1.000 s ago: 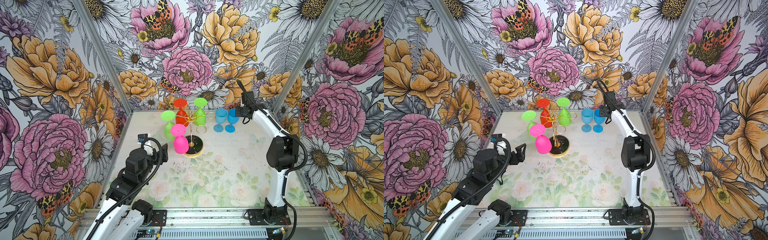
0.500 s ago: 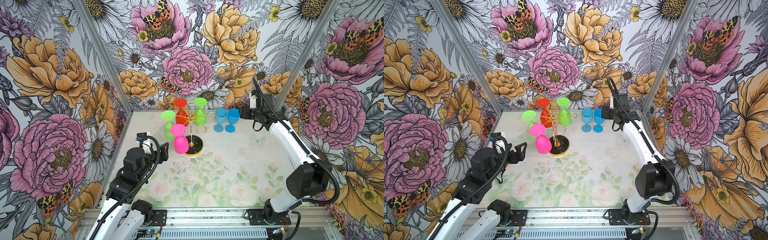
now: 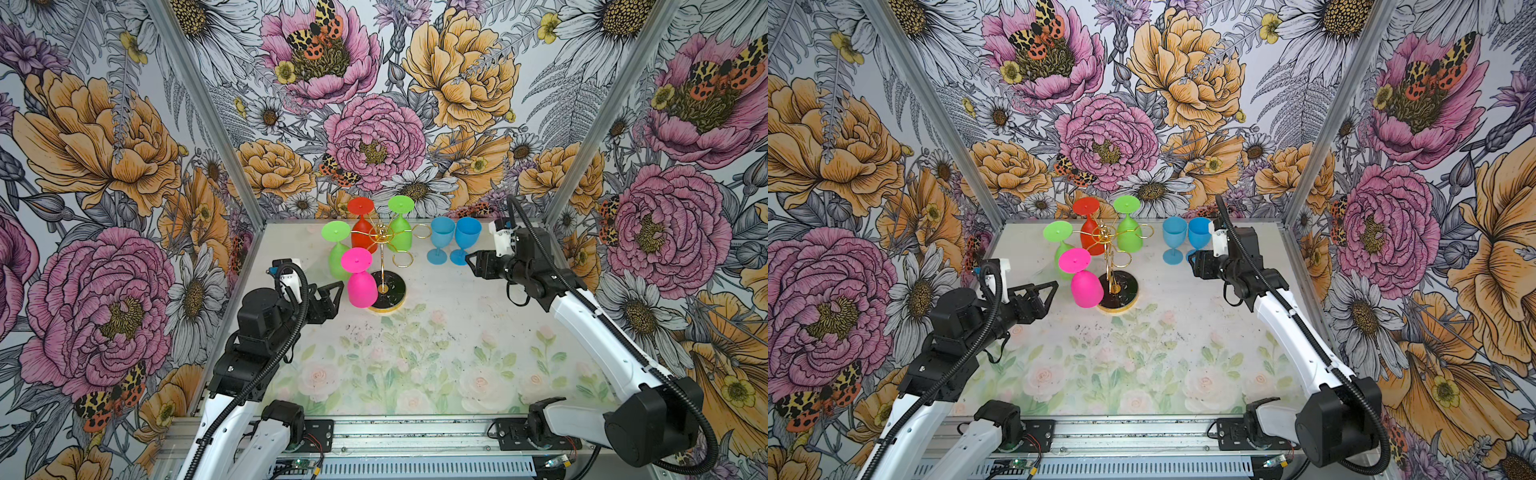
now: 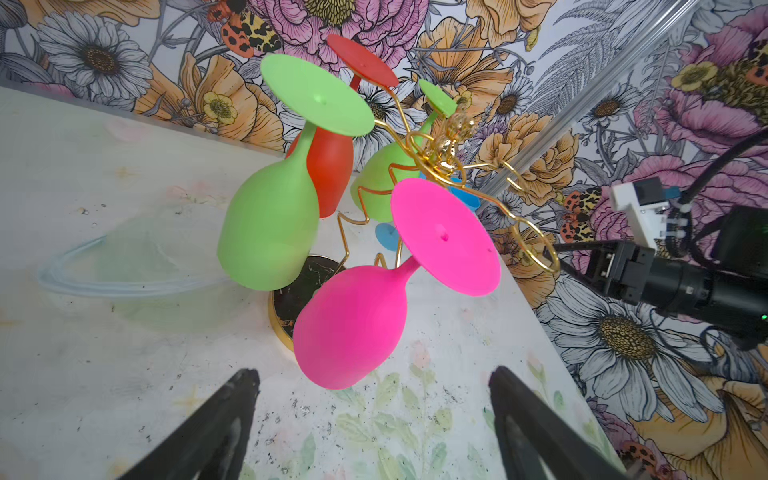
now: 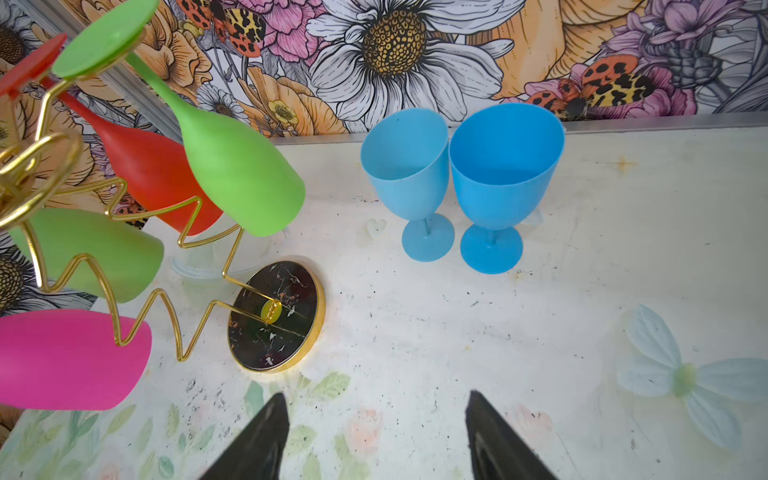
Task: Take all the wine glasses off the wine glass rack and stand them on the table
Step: 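Reach the left gripper to the magenta glass's foot while the right draws back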
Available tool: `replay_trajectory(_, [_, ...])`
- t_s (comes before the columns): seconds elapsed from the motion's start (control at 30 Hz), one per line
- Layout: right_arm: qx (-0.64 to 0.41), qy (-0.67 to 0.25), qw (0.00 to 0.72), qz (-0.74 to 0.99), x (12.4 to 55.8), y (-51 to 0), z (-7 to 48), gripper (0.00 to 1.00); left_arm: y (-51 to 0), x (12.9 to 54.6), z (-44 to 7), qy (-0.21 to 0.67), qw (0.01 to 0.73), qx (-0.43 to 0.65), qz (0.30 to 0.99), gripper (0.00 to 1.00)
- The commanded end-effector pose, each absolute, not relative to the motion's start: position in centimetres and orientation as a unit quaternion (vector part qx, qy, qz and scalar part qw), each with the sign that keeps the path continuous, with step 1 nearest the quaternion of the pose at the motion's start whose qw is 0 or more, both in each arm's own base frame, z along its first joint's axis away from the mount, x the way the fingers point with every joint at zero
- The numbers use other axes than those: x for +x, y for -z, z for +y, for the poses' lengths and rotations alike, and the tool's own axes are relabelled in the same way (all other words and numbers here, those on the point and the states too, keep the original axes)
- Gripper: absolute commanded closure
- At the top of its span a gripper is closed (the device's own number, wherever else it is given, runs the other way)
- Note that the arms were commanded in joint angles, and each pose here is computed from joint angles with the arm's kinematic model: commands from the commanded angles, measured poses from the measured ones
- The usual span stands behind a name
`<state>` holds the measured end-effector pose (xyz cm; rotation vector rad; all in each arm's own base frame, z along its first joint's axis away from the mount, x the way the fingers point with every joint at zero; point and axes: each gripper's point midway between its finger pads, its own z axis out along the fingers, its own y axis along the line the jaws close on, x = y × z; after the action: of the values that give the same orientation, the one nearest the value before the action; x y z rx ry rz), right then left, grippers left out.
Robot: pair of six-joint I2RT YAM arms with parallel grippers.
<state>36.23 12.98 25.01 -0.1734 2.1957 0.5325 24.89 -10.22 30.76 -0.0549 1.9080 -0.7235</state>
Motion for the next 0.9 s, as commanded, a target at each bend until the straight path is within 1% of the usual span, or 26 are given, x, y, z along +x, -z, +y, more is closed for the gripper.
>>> replay_trajectory(0.0, [-0.084,-0.238,0.451,0.856,35.0,-25.9,13.9,0.32,-33.1,24.4,-11.5,0.358,0.514,-0.019,0.779,0.11])
replay_trajectory(0.2, [-0.1,-0.249,0.46,0.847,32.7,-24.9,14.3,0.32,-33.9,25.6,-12.3,0.408,0.479,-0.048,0.776,0.17])
replay_trajectory(0.57, [-0.11,-0.247,0.476,0.836,31.1,-25.0,14.1,0.32,-33.8,28.6,-13.5,0.449,0.415,-0.095,0.785,0.38])
replay_trajectory(0.67, [-0.109,-0.247,0.479,0.835,30.8,-25.0,14.0,0.32,-33.7,29.0,-13.7,0.456,0.406,-0.101,0.786,0.42])
replay_trajectory(0.73, [-0.108,-0.247,0.479,0.836,30.8,-24.9,13.9,0.32,-33.9,29.2,-13.7,0.46,0.406,-0.103,0.783,0.47])
replay_trajectory(0.87, [-0.106,-0.247,0.48,0.835,30.7,-24.9,13.9,0.32,-33.9,29.4,-13.8,0.464,0.4,-0.109,0.783,0.51])
